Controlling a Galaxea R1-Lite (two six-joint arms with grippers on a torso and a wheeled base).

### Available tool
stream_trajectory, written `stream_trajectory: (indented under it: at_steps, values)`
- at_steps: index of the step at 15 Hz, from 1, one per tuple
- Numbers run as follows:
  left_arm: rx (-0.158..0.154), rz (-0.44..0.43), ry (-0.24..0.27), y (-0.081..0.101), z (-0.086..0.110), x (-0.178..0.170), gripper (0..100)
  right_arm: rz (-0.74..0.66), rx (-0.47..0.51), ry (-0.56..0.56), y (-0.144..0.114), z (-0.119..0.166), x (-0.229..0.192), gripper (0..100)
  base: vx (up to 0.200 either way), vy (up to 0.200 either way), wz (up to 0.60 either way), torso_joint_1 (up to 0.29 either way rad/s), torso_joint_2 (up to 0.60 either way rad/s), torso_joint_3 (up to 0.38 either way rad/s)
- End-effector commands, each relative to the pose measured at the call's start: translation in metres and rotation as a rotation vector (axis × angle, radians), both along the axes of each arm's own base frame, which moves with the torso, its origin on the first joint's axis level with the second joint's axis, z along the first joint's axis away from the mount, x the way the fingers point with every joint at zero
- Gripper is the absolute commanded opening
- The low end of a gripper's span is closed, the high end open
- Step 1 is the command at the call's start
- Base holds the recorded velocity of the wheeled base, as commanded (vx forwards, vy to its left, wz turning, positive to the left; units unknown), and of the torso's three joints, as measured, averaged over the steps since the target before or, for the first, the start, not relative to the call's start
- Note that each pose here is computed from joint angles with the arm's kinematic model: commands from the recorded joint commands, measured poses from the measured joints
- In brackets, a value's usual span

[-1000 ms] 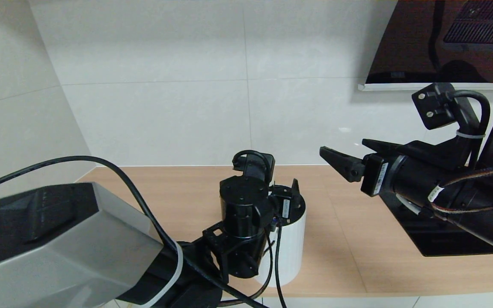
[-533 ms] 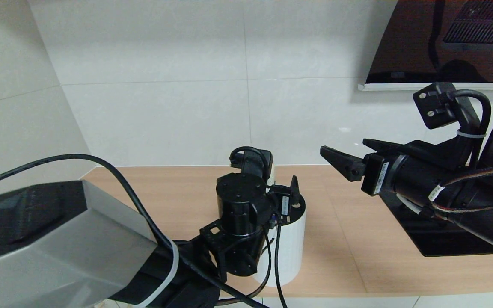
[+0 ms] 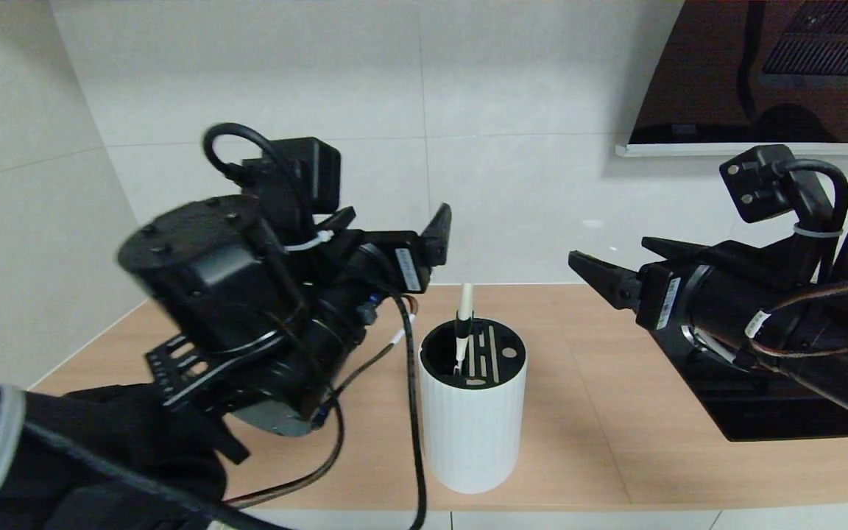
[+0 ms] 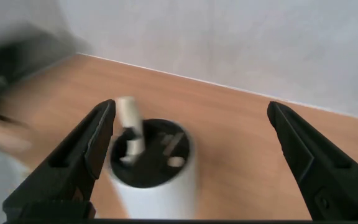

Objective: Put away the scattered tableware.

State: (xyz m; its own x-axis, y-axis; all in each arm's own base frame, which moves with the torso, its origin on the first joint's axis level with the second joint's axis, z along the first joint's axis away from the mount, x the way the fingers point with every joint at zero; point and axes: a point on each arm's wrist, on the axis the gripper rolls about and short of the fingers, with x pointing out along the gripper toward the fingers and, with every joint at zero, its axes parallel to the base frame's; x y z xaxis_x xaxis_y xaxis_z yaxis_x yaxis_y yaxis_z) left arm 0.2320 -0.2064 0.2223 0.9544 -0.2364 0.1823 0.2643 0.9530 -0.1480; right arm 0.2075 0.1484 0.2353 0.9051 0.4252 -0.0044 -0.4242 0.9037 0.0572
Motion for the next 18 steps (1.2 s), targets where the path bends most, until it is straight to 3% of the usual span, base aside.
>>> stream_trajectory:
  at_steps: [1, 4, 6, 8, 10, 11, 13, 15, 16, 18]
  values:
    - [-0.014, -0.029, -0.069, 0.055, 0.034, -0.036, 100, -0.062, 0.007, -0.015, -0.019, 0.001, -0.002, 100, 0.0, 0.0, 0.0, 0.0, 0.0, 0.0]
    - [0.011, 0.006, -0.047, 0.095, 0.046, -0.065, 100, -0.211, 0.022, -0.037, -0.069, -0.004, -0.024, 100, 0.0, 0.0, 0.0, 0.0, 0.0, 0.0]
    - [0.018, 0.054, -0.042, 0.137, 0.041, -0.112, 100, -0.306, 0.019, -0.035, -0.108, -0.031, -0.075, 100, 0.0, 0.0, 0.0, 0.0, 0.0, 0.0]
    - [0.041, 0.117, -0.014, 0.171, 0.023, -0.153, 100, -0.308, 0.071, -0.147, -0.126, -0.032, -0.124, 100, 0.0, 0.0, 0.0, 0.0, 0.0, 0.0]
    - [0.055, 0.15, 0.005, 0.181, 0.015, -0.165, 100, -0.311, 0.083, -0.179, -0.131, -0.032, -0.139, 100, 0.0, 0.0, 0.0, 0.0, 0.0, 0.0]
    - [0.072, 0.207, 0.024, 0.21, -0.017, -0.222, 100, -0.34, 0.09, -0.208, -0.151, -0.046, -0.201, 100, 0.0, 0.0, 0.0, 0.0, 0.0, 0.0]
    - [0.066, 0.262, 0.003, 0.218, -0.031, -0.251, 100, -0.468, 0.059, -0.176, -0.153, -0.06, -0.219, 100, 0.0, 0.0, 0.0, 0.0, 0.0, 0.0]
    - [0.056, 0.331, -0.029, 0.22, -0.043, -0.27, 100, -0.437, 0.059, -0.252, -0.151, -0.073, -0.239, 100, 0.0, 0.0, 0.0, 0.0, 0.0, 0.0]
    - [0.051, 0.372, -0.042, 0.22, -0.051, -0.281, 100, -0.42, 0.01, -0.289, -0.15, -0.085, -0.252, 100, 0.0, 0.0, 0.0, 0.0, 0.0, 0.0]
    - [0.045, 0.422, 0.004, 0.217, -0.064, -0.275, 100, -0.463, -0.009, -0.287, -0.149, -0.094, -0.256, 100, 0.0, 0.0, 0.0, 0.0, 0.0, 0.0]
